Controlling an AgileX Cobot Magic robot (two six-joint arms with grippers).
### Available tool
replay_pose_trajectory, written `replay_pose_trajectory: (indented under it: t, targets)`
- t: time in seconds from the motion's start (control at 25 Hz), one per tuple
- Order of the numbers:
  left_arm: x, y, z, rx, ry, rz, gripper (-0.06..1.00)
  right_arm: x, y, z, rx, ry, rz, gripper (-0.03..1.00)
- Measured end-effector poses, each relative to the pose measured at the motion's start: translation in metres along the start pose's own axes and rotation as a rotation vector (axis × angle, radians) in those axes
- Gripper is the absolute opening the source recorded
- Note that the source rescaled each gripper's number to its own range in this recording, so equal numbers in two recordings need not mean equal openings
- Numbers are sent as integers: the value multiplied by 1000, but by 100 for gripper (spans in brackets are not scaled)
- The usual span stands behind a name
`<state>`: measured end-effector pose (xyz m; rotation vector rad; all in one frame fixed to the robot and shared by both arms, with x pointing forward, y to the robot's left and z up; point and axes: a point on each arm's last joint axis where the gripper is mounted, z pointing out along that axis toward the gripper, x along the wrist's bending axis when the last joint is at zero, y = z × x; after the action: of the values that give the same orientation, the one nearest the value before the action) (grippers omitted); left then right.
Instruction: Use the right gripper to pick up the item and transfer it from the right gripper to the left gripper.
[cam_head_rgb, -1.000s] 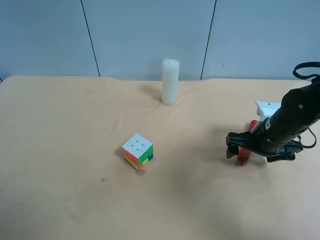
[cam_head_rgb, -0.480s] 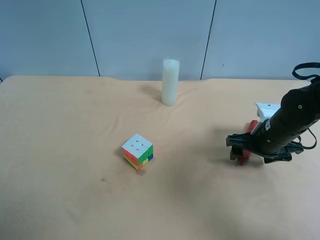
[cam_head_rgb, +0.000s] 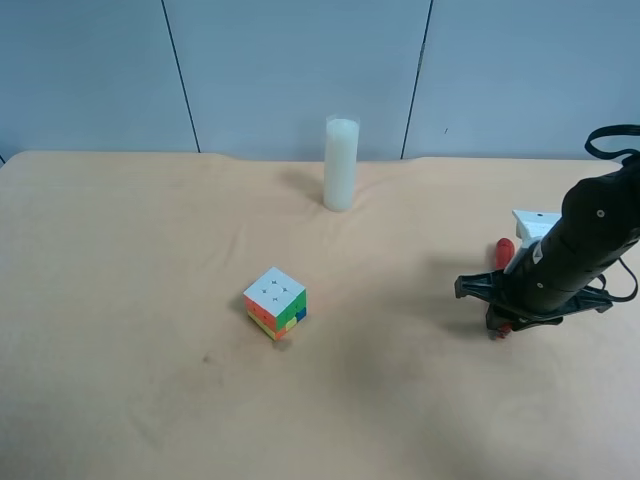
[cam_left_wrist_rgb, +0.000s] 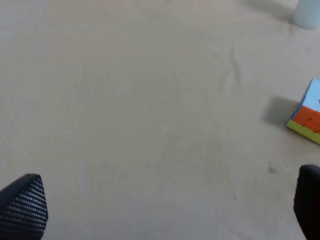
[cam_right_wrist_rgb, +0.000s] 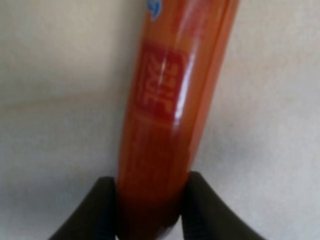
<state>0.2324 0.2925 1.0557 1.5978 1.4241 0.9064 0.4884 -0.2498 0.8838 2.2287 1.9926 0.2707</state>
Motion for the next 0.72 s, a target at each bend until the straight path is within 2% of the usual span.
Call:
replay_pose_trajectory:
  t: [0.52,0.72]
  targets:
    - [0,0,0,0,0,0,100,-1,-1,-1,9,-4,-75,6]
    - [0,0,0,0,0,0,100,0,4,-21,-70,16,-133,5]
